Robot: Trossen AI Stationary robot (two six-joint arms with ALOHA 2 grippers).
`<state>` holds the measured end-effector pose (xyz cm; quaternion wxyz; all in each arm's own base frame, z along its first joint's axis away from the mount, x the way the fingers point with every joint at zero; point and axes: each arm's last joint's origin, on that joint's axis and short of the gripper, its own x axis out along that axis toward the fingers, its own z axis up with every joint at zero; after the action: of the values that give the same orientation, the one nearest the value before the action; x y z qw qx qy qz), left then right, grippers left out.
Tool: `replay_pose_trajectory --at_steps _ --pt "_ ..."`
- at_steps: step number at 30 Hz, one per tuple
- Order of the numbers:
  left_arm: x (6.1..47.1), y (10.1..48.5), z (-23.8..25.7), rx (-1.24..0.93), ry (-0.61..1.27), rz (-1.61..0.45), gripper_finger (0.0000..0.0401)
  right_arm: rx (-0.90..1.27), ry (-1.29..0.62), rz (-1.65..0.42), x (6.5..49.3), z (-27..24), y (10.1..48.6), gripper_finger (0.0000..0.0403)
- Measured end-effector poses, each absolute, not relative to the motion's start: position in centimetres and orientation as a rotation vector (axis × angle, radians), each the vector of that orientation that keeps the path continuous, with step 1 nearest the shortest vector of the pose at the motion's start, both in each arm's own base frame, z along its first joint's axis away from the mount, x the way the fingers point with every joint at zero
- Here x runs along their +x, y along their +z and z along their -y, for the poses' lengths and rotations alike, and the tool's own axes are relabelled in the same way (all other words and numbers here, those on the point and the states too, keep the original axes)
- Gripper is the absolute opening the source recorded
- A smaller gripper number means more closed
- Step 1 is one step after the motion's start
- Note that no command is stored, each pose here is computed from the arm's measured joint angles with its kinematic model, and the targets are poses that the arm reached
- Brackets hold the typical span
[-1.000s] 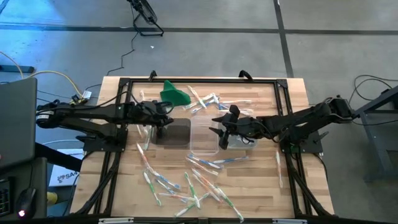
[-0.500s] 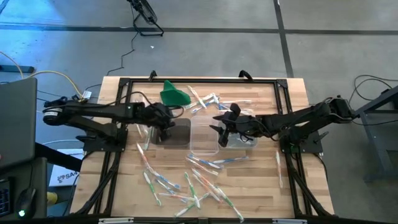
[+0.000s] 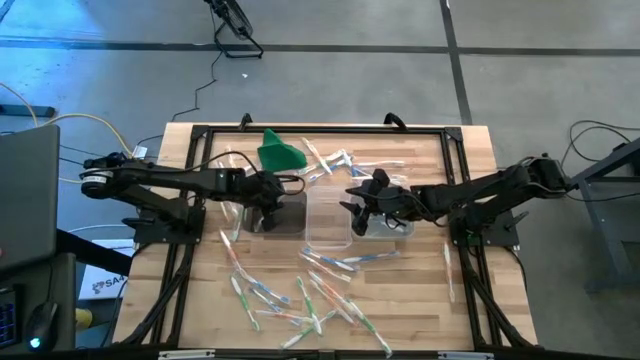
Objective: Pick & Place Toothbrushes
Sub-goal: Put the green toothbrush into the black bin, then put the orange toothbrush into the transparent bin
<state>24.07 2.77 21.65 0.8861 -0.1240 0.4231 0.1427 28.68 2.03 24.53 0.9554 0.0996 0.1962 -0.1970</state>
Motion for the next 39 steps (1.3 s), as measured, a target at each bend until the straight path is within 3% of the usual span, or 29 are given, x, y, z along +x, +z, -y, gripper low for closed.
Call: replay_pose_trajectory --at_steps 11,18,25,36,39 --pt "24.1 21.7 -2.8 -0.257 0.299 -0.869 0.0104 0.199 -0.399 -0.398 28.7 -2.1 24.5 0.0180" --pt "24.4 22.9 -2.8 -0.251 0.285 -0.757 0.0110 0.199 -0.399 -0.398 28.7 -2.1 24.5 0.0180" --pt "24.2 25.4 -2.8 -0.190 0.247 -0.572 0.0096 0.199 -0.396 -0.399 28.7 -2.1 24.5 0.0180" --pt "23.8 26.8 -2.8 -0.130 0.223 -0.483 0.0008 0.201 -0.396 -0.398 28.7 -2.1 24.6 0.0180" --pt "23.9 27.0 -2.8 -0.080 0.210 -0.459 0.0004 0.201 -0.396 -0.398 28.7 -2.1 24.6 0.0180"
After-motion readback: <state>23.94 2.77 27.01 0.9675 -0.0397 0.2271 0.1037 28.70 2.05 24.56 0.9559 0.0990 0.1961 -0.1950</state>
